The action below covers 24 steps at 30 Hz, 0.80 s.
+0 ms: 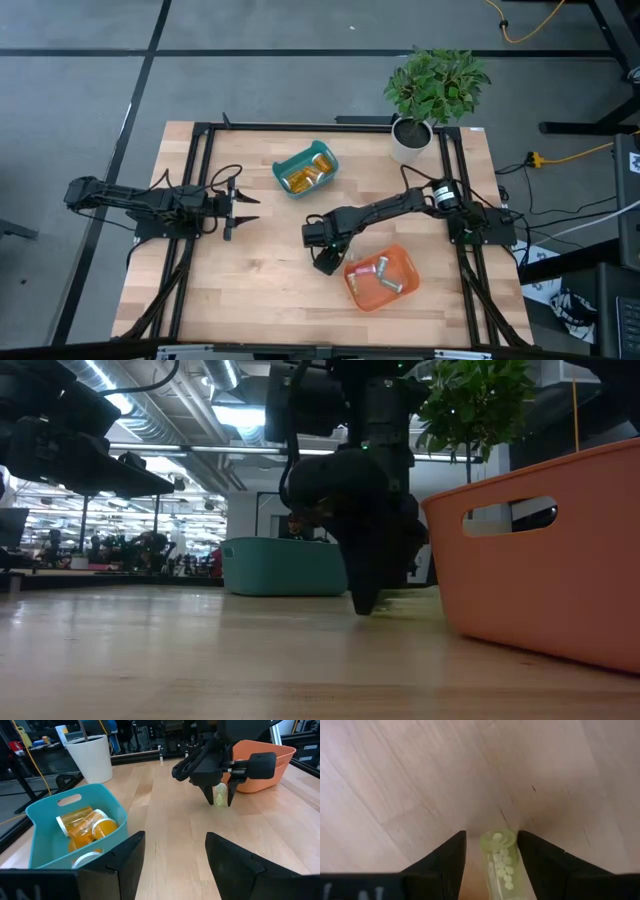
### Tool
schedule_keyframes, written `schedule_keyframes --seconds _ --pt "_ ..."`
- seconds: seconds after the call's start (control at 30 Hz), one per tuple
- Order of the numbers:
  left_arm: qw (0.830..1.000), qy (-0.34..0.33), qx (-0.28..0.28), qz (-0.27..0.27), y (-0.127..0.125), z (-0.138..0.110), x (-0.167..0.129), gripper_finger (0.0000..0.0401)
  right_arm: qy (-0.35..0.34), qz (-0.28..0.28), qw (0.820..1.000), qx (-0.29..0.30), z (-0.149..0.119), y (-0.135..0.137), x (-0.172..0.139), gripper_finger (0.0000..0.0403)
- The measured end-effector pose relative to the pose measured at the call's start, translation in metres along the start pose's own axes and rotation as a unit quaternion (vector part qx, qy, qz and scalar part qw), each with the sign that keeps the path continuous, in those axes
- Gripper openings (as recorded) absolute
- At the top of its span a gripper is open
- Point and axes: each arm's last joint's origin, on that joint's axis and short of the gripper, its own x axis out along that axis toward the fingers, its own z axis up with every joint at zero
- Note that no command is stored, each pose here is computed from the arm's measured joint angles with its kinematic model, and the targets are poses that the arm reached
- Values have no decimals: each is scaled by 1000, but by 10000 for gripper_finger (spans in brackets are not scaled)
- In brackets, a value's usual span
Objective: Pick and place medicine bottles into bin by pill shape (circle, oval)
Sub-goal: Put the small yellow pill bottle into the orange bin
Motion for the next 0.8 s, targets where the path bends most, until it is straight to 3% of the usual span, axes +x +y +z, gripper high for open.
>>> schedule_keyframes --seconds 0.33,0.53,0.8 --pt "1000 0 0 0 0 0 0 202 7 -5 1000 -6 3 -6 0 114" --pt "1000 0 0 0 0 0 0 202 6 -8 1000 -29 10 -8 -6 108" --pt "1000 0 0 0 0 0 0 202 -45 -88 992 -77 20 1 -63 106"
